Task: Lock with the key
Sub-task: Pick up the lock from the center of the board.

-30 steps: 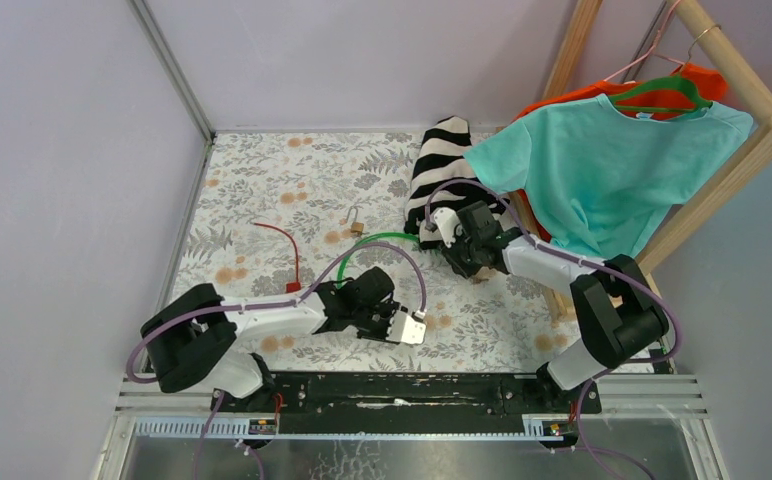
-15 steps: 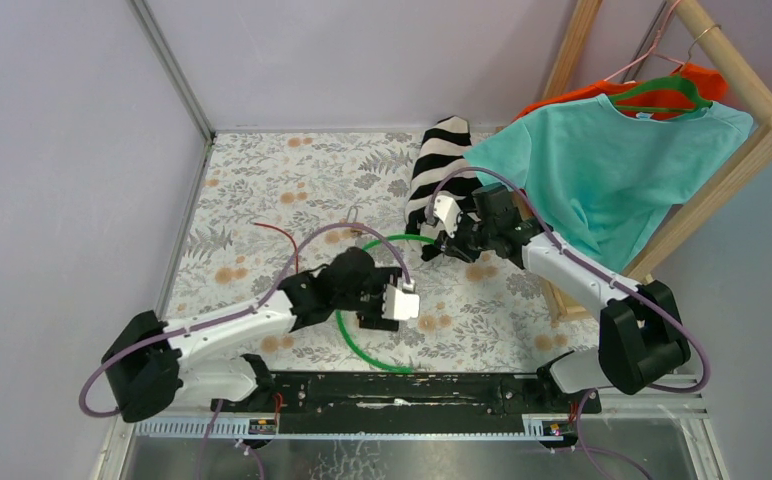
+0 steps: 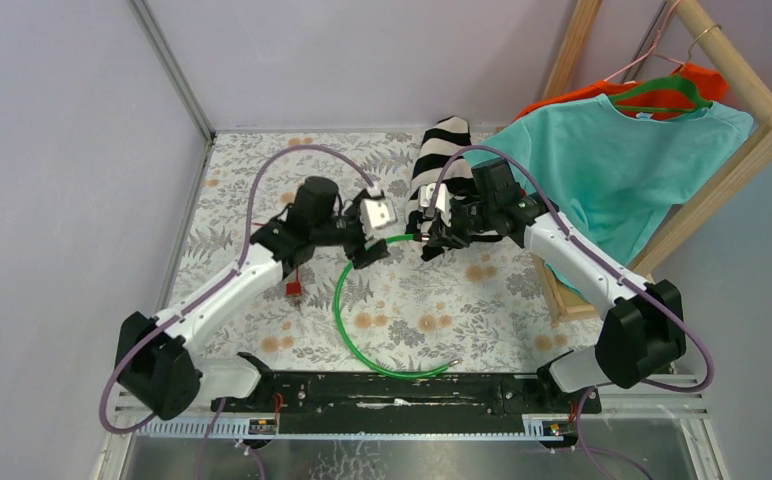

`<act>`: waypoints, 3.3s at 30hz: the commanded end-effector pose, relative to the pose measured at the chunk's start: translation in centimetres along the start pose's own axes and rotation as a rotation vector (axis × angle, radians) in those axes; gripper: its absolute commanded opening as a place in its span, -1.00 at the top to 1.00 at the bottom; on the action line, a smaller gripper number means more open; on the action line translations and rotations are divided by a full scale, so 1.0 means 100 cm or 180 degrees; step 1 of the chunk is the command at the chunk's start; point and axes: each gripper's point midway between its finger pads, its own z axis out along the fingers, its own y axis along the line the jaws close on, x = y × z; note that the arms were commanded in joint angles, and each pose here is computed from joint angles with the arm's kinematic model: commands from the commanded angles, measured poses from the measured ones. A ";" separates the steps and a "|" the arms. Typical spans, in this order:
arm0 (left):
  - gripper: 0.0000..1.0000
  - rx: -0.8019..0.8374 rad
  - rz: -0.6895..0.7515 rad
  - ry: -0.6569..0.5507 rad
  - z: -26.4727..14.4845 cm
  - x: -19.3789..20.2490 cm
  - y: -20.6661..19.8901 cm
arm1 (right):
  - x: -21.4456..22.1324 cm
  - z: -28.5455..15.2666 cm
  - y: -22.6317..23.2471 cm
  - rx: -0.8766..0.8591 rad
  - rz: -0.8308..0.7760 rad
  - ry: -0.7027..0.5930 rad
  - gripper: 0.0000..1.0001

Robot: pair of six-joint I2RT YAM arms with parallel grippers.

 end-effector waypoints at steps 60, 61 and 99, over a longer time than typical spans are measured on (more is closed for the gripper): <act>1.00 0.0432 -0.1725 -0.0448 0.005 -0.013 0.041 | -0.052 -0.013 -0.023 0.0452 0.0592 -0.0293 -0.47; 1.00 0.0217 -0.1726 -0.0545 -0.001 -0.015 0.055 | -0.049 -0.016 -0.029 0.0609 0.0677 -0.0267 -0.51; 1.00 -0.0806 -0.2721 -0.0807 -0.021 0.039 0.068 | 0.156 0.007 -0.014 0.2115 0.2700 0.1066 -0.30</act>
